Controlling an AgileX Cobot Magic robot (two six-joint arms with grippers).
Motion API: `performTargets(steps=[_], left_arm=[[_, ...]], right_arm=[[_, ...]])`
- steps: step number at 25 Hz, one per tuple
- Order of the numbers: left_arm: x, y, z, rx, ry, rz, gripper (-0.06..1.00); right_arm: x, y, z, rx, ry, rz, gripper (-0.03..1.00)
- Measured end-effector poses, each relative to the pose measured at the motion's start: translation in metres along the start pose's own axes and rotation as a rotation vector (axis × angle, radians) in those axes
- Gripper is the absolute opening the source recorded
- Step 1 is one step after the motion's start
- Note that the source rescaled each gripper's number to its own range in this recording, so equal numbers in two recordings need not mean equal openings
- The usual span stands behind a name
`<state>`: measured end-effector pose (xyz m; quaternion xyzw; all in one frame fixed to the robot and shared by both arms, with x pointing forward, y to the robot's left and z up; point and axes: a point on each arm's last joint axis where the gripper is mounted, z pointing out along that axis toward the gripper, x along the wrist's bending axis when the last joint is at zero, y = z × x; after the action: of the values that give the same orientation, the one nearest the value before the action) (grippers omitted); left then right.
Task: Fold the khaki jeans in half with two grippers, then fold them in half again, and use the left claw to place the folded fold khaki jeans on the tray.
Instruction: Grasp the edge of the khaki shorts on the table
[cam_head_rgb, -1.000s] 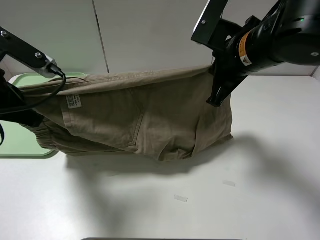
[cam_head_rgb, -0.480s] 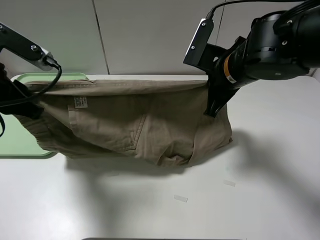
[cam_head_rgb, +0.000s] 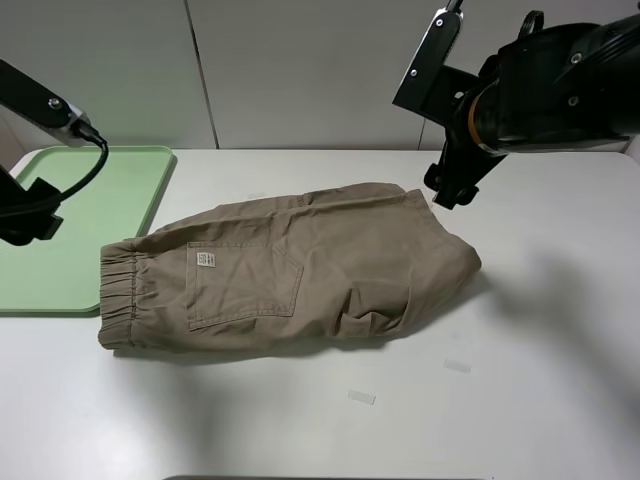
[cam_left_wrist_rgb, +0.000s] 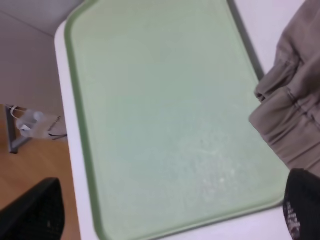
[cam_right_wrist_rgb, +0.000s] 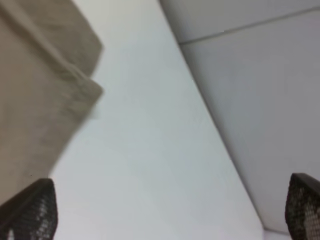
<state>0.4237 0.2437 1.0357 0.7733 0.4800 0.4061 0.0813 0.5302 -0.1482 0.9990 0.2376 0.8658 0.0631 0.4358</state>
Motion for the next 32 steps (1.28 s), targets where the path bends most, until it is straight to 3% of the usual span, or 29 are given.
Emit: performTargets(steps=[4,8,16,21,24,28,32], left_arm=[[0.002,0.001,0.0,-0.013,0.016,0.001,0.91],[0.007,0.006,-0.006,-0.037,0.022,-0.027,0.91],[0.049,0.038,-0.055,-0.237,0.048,-0.208,0.9],[0.078,0.035,-0.093,-0.325,0.047,-0.345,0.9],[0.093,0.023,-0.116,-0.377,0.015,-0.403,0.9],[0.108,-0.002,-0.148,-0.468,-0.073,-0.473,0.9],[0.119,-0.029,-0.178,-0.57,-0.162,-0.454,0.9]], right_arm=[[-0.005,-0.004,0.0,0.047,-0.056,-0.012,1.0],[-0.016,-0.005,-0.011,0.038,-0.1,0.056,1.0],[-0.065,-0.012,-0.076,-0.126,-0.24,0.186,1.0],[-0.089,-0.027,-0.121,-0.231,-0.281,0.336,1.0],[-0.099,-0.04,-0.155,-0.331,-0.254,0.476,0.99],[-0.105,-0.059,-0.197,-0.483,-0.154,0.646,0.99],[-0.102,-0.074,-0.225,-0.568,-0.047,0.703,0.99]])
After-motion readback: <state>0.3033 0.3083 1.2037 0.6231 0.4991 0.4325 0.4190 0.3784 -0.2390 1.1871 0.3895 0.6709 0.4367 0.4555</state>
